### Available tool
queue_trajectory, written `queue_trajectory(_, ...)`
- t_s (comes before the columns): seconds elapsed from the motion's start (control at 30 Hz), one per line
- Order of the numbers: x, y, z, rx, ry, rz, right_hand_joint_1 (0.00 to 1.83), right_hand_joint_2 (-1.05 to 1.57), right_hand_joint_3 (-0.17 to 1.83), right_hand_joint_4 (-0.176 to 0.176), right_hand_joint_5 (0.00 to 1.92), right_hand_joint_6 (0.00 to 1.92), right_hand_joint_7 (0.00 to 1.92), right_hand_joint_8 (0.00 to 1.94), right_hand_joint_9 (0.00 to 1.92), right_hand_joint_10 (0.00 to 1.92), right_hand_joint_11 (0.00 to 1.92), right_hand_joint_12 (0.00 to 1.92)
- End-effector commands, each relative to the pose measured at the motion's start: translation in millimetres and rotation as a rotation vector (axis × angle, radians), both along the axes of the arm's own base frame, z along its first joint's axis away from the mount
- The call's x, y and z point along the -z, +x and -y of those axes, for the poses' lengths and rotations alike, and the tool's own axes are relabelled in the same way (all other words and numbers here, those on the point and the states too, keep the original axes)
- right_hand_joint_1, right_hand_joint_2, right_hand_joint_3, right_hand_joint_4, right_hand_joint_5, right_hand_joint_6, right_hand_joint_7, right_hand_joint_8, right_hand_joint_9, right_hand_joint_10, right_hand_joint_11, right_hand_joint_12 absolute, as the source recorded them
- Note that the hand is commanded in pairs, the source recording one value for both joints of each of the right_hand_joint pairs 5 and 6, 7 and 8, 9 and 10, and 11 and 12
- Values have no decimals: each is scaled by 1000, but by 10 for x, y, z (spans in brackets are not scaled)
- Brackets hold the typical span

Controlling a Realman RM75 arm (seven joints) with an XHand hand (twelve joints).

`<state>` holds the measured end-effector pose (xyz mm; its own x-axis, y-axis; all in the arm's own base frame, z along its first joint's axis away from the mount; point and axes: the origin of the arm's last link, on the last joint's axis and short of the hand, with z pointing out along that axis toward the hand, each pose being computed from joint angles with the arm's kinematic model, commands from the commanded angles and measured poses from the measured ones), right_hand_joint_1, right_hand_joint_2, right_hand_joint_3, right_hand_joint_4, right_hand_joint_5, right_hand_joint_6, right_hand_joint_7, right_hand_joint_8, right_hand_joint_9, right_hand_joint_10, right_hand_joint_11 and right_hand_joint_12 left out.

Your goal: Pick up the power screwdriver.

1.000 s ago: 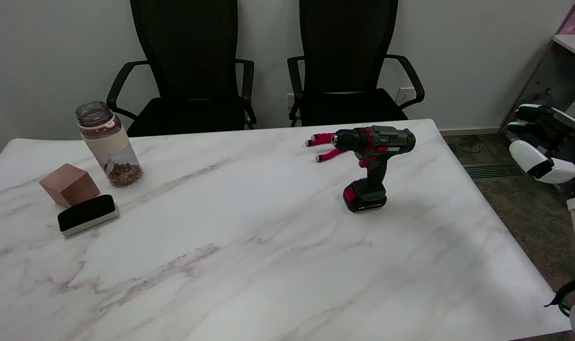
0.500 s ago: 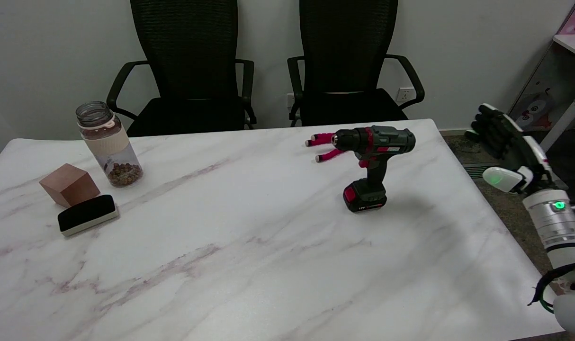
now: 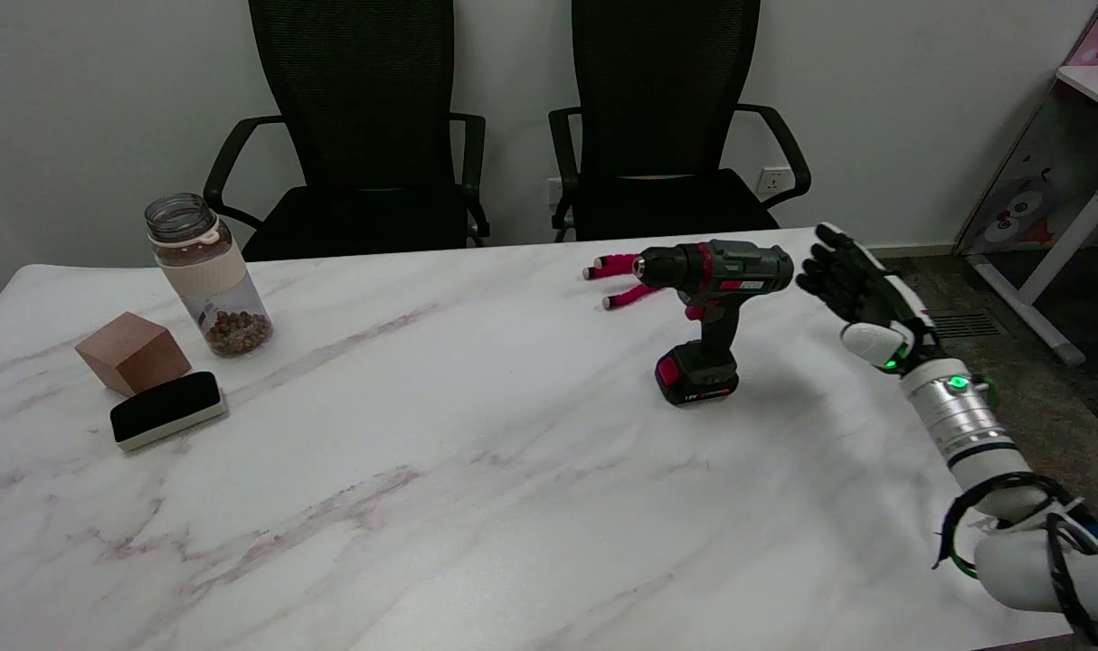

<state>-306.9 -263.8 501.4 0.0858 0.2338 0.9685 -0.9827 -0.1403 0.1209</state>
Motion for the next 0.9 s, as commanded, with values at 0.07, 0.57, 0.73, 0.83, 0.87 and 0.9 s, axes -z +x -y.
queue_trajectory(0.07, 584, -217, 624, 66, 159, 104, 930, -620, 930, 113, 143, 143, 143, 143, 242, 242, 335, 335)
queue_trajectory(0.57, 686, -358, 590, 102, 189, 167, 937, -618, 932, 137, 116, 116, 116, 116, 255, 255, 377, 377)
queue_trajectory(0.73, 712, -362, 601, 102, 195, 168, 940, -609, 925, 148, 128, 128, 128, 128, 258, 258, 377, 377)
queue_trajectory(0.83, 717, -360, 603, 101, 196, 169, 941, -606, 922, 154, 136, 136, 136, 136, 252, 252, 371, 371)
queue_trajectory(0.87, 721, -358, 604, 101, 197, 171, 941, -604, 922, 156, 139, 139, 139, 139, 253, 253, 371, 371)
queue_trajectory(0.9, 726, -355, 607, 99, 199, 173, 942, -602, 919, 158, 142, 142, 142, 142, 255, 255, 372, 372)
